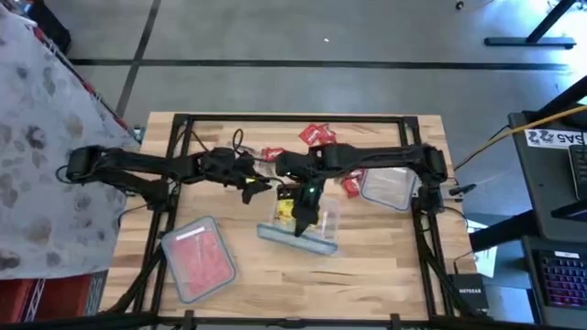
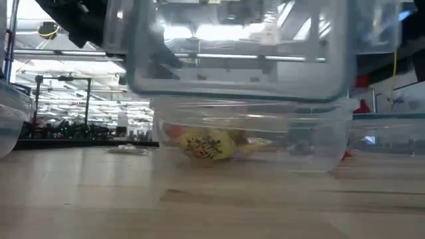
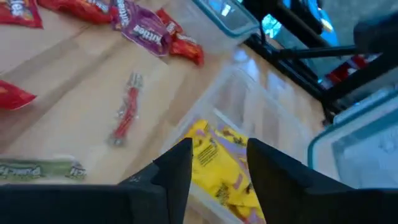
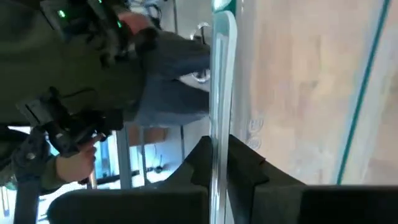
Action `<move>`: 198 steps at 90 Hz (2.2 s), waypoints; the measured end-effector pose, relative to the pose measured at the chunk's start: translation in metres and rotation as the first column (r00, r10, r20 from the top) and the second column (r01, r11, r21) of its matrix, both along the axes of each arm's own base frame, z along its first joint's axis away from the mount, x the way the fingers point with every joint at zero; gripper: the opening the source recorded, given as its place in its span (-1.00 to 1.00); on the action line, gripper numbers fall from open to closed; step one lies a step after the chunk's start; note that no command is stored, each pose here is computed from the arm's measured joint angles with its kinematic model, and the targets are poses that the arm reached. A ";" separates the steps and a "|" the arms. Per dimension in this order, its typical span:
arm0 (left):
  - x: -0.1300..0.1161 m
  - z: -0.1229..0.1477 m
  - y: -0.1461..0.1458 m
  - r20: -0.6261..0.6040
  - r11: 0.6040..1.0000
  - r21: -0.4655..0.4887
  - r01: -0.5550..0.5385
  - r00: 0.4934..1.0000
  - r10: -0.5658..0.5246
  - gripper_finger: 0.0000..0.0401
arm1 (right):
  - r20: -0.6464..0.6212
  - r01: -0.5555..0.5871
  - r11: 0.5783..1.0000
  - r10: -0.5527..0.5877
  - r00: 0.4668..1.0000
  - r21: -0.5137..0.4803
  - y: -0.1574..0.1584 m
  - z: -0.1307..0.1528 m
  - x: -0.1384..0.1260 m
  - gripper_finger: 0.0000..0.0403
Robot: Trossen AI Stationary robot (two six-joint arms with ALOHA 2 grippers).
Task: Sort candy
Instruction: Put the red candy into the rectangular transparent bin
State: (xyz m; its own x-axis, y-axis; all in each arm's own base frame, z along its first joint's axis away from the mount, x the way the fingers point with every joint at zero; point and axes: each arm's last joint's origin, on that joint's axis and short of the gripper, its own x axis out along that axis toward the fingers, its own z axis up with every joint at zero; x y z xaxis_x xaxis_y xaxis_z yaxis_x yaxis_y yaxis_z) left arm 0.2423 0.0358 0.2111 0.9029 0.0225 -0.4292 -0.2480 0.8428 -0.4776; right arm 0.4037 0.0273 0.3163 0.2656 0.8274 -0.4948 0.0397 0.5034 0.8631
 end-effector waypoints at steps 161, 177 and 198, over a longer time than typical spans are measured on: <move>-0.056 0.025 -0.040 -0.124 0.989 -0.066 0.130 0.983 -0.137 -0.32 | -0.170 -0.069 0.950 0.017 0.985 -0.305 0.190 -0.060 0.011 0.15; -0.059 0.028 -0.042 -0.103 0.989 -0.072 0.130 0.985 -0.137 -0.32 | -0.076 0.129 0.865 -0.189 0.979 -0.485 0.157 0.015 0.005 0.09; -0.060 0.053 -0.036 -0.023 0.997 -0.026 0.072 0.997 -0.072 -0.32 | 0.104 0.382 0.636 -0.430 0.897 -0.671 0.067 0.070 -0.030 -0.07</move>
State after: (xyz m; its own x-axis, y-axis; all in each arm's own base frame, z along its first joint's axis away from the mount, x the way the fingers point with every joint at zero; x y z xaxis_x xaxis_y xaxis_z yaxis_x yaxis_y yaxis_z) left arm 0.1822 -0.0006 0.2642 0.8912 -0.0530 -0.4505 -0.1990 0.8468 -0.4933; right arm 0.3741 0.0940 0.3860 0.4446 0.0947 -0.8907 0.4197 0.8565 0.3005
